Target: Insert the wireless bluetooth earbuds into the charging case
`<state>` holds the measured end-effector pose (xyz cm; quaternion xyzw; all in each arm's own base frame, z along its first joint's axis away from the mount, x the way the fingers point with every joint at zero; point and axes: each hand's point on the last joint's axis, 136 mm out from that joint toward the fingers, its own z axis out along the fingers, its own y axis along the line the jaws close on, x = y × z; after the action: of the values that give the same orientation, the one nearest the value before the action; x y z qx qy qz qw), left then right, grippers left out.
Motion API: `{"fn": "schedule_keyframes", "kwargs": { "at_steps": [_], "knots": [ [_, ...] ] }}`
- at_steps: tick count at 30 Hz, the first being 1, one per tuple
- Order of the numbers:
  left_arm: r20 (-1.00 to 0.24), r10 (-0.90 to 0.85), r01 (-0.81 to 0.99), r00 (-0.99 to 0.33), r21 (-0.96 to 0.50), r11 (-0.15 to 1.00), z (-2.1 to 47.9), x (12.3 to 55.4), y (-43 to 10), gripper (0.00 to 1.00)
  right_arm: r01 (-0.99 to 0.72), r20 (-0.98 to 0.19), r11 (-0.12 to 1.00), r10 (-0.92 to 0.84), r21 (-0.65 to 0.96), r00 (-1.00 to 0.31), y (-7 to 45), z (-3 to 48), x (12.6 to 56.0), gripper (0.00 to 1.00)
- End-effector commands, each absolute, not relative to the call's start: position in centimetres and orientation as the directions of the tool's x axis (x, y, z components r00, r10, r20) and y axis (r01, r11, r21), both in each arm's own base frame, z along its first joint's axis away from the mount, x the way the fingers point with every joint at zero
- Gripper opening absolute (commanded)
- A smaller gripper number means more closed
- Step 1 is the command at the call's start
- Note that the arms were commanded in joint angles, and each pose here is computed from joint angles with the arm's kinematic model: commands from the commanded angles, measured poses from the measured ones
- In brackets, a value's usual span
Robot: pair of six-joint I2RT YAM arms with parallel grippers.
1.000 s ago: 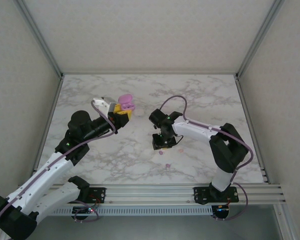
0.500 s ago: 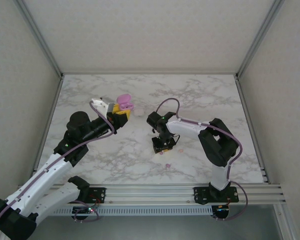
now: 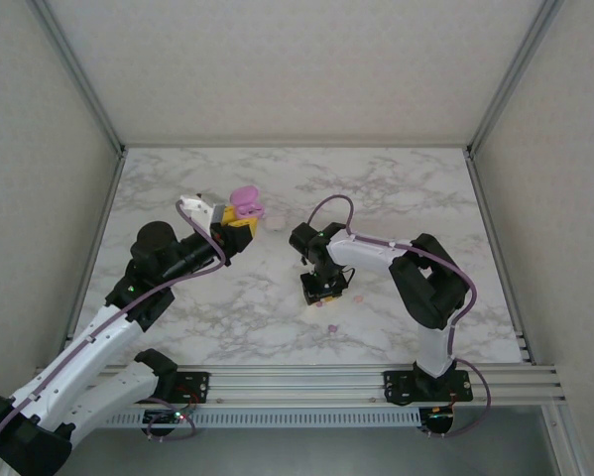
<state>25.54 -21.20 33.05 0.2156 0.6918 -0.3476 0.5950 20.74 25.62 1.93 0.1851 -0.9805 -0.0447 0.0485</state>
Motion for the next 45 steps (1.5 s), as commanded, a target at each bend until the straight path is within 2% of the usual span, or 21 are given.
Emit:
{"fn": "schedule_keyframes", "kwargs": {
  "at_steps": [1,15,39,45],
  "knots": [
    [-0.974,-0.135,0.711,-0.183,-0.226,0.666,34.0,25.3,-21.0,0.21,-0.358,0.060,0.931,-0.362,0.067,-0.930,25.3,2.9,21.0,0.36],
    [-0.973,-0.127,0.716,-0.190,-0.226,0.661,33.8,25.5,-21.3,0.21,-0.353,0.056,0.935,-0.354,0.040,-0.933,25.0,2.9,21.3,0.30],
    [-0.973,-0.122,0.717,-0.197,-0.228,0.659,33.5,25.5,-21.4,0.21,-0.312,0.123,0.948,-0.317,0.056,-0.941,25.3,1.2,20.5,0.28],
    [-0.973,-0.122,0.717,-0.198,-0.228,0.659,33.4,25.5,-21.4,0.21,-0.308,0.122,0.950,-0.312,0.053,-0.942,25.2,1.2,20.4,0.22]
  ]
}}
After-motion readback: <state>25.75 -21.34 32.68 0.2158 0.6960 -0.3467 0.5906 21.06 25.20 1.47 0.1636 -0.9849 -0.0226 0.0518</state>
